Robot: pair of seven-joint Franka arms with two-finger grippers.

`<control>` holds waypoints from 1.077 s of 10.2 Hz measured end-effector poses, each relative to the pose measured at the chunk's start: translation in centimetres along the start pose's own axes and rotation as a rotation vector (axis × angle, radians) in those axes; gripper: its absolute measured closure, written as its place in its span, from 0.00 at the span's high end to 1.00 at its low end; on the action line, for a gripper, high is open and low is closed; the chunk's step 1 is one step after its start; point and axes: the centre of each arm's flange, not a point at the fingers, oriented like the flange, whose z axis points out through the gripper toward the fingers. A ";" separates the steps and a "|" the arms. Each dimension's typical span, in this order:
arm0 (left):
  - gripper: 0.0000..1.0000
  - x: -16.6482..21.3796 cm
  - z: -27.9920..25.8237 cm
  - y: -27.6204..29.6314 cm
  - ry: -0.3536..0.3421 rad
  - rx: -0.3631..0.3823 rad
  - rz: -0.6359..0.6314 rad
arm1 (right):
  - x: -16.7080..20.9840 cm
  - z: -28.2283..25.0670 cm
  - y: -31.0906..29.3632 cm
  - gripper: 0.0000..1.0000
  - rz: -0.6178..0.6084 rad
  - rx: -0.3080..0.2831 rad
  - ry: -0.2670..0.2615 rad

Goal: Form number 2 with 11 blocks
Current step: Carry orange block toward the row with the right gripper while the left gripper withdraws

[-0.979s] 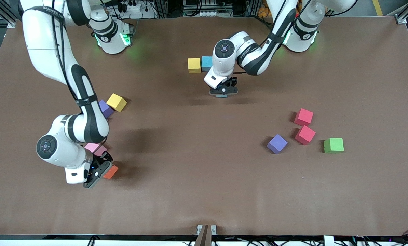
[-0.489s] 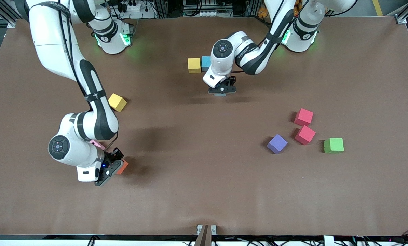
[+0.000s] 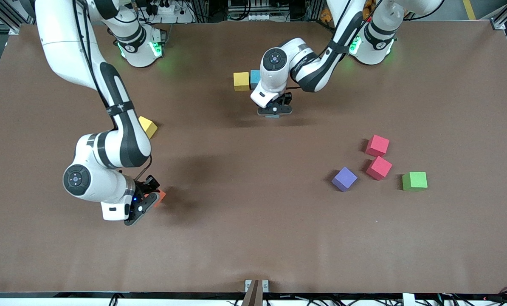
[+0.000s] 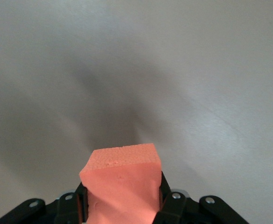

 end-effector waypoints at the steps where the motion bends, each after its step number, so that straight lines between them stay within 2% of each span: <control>1: 0.98 -0.1 0.4 0.0 -0.004 0.005 -0.011 | 0.7 -0.1 -2.0 0.56 0.000 0.005 -0.006; 4: 1.00 0.5 -1.1 0.5 0.016 -0.022 -0.021 | 0.9 -0.2 -6.5 0.56 -0.030 0.024 -0.029; 6: 1.00 2.4 -5.3 -0.1 0.061 -0.069 -0.071 | 0.6 0.1 -9.4 0.56 -0.048 0.040 -0.051; 8: 1.00 6.6 -10.0 -3.4 0.110 -0.116 -0.177 | 1.3 0.2 -14.0 0.56 -0.085 0.046 -0.064; 11: 1.00 14.3 -14.0 -10.7 0.179 -0.148 -0.330 | 2.3 1.9 -22.6 0.56 -0.189 0.027 -0.054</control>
